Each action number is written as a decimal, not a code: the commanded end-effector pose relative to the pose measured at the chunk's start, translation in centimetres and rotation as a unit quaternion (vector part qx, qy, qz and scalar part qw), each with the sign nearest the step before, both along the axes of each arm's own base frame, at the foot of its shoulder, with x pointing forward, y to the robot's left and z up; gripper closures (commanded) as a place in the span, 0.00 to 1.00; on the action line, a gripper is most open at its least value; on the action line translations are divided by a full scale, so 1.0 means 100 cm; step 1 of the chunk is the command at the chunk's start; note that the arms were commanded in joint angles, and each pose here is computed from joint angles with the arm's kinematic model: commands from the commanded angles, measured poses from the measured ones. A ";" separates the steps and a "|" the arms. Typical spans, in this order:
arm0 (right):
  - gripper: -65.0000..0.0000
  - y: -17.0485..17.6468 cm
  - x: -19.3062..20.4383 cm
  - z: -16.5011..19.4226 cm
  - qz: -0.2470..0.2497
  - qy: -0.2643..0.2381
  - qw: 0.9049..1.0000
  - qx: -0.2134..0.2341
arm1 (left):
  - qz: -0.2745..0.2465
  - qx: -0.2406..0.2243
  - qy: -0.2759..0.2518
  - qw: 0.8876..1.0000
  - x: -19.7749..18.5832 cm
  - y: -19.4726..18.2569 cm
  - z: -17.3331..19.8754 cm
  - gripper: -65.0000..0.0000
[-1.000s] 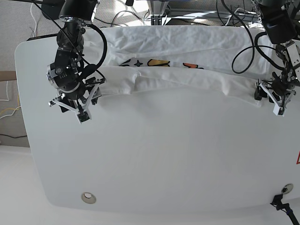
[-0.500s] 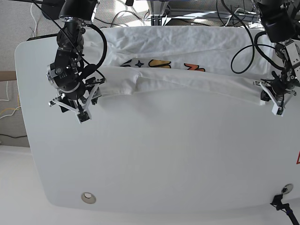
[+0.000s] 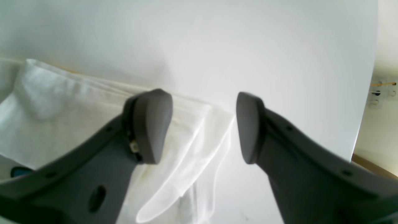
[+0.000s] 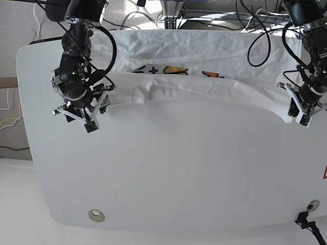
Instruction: Fold the T-shirt properly
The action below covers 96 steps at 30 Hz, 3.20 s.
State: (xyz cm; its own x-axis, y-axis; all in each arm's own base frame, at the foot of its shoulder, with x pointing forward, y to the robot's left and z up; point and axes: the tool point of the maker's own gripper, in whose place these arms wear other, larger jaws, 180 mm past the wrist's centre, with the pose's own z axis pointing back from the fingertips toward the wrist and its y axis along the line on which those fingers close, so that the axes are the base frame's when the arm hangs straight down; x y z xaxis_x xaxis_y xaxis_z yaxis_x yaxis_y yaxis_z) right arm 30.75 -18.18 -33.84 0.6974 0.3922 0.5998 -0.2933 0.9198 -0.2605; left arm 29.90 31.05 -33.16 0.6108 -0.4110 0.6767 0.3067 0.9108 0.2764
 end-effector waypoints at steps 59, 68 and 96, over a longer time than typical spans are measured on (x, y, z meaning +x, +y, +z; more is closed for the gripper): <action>0.46 0.008 0.008 0.004 -0.001 -0.015 1.000 0.019 | 0.100 -0.124 0.104 0.982 0.024 0.037 -0.084 1.00; 0.46 0.008 0.008 0.004 -0.001 -0.015 1.000 0.019 | 0.075 -0.090 0.062 0.991 0.031 0.035 -0.054 1.00; 0.46 0.009 0.007 0.002 -0.002 -0.013 1.000 0.020 | -0.069 0.019 -0.116 0.991 0.027 -0.023 0.062 1.00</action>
State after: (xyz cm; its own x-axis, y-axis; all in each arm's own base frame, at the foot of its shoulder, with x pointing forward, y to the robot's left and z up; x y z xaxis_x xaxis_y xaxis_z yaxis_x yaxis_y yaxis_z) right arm 30.60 -17.32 -34.79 0.7139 0.3691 0.5951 -0.2951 0.9292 -0.2224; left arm 32.14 28.61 -28.50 0.4178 -0.4976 0.7602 0.3623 0.8585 0.3629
